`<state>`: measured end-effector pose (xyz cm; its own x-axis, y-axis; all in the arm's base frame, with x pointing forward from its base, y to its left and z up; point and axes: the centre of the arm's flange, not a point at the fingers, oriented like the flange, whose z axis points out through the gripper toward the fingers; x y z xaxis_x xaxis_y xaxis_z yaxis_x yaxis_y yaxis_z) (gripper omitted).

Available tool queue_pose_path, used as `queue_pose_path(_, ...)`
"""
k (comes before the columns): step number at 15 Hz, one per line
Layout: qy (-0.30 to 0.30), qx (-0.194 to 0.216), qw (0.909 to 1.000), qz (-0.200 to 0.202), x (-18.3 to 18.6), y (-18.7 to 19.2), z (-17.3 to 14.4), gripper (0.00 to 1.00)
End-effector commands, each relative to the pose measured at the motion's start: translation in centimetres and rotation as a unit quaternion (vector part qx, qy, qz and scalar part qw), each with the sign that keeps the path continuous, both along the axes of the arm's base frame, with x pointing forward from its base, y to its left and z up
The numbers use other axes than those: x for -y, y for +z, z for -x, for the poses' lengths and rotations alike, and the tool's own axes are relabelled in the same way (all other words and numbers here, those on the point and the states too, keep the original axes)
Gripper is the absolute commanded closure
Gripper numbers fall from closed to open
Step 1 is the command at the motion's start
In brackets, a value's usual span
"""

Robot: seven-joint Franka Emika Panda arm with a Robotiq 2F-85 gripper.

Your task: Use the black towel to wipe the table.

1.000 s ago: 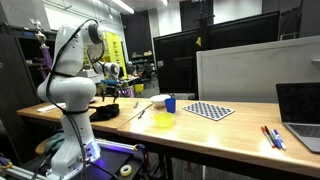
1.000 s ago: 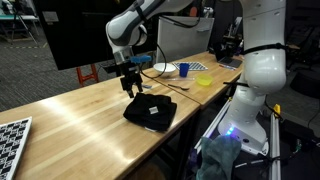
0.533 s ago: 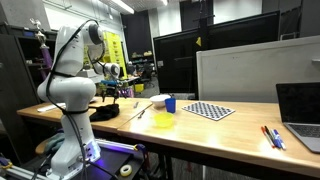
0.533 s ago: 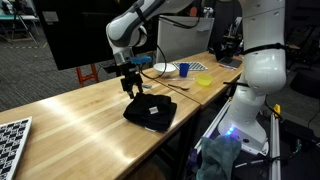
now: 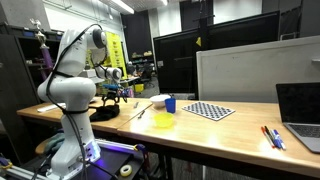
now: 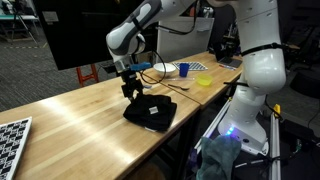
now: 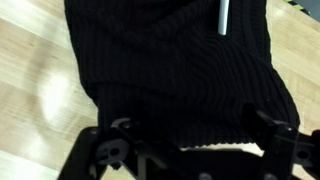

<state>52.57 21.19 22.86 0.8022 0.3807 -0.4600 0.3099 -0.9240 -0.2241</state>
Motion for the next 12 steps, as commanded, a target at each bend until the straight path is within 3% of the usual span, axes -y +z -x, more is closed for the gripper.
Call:
queue_pose_path(1, 0.003, -0.022, 0.9997, -0.011, -0.6, -1.6, -1.4, 0.0)
queue_pose_path(6, 0.003, -0.04, 0.9989, -0.022, -0.7, -3.0, -2.4, 0.0)
queue_pose_path(7, 0.001, -0.043, 0.9988, -0.023, -0.8, -3.1, -2.5, 0.25)
queue_pose_path(9, -0.001, -0.047, 0.9986, -0.024, -0.8, -3.3, -2.8, 0.32)
queue_pose_path(12, -0.009, -0.047, 0.9985, -0.028, -0.3, -2.9, -3.2, 0.52)
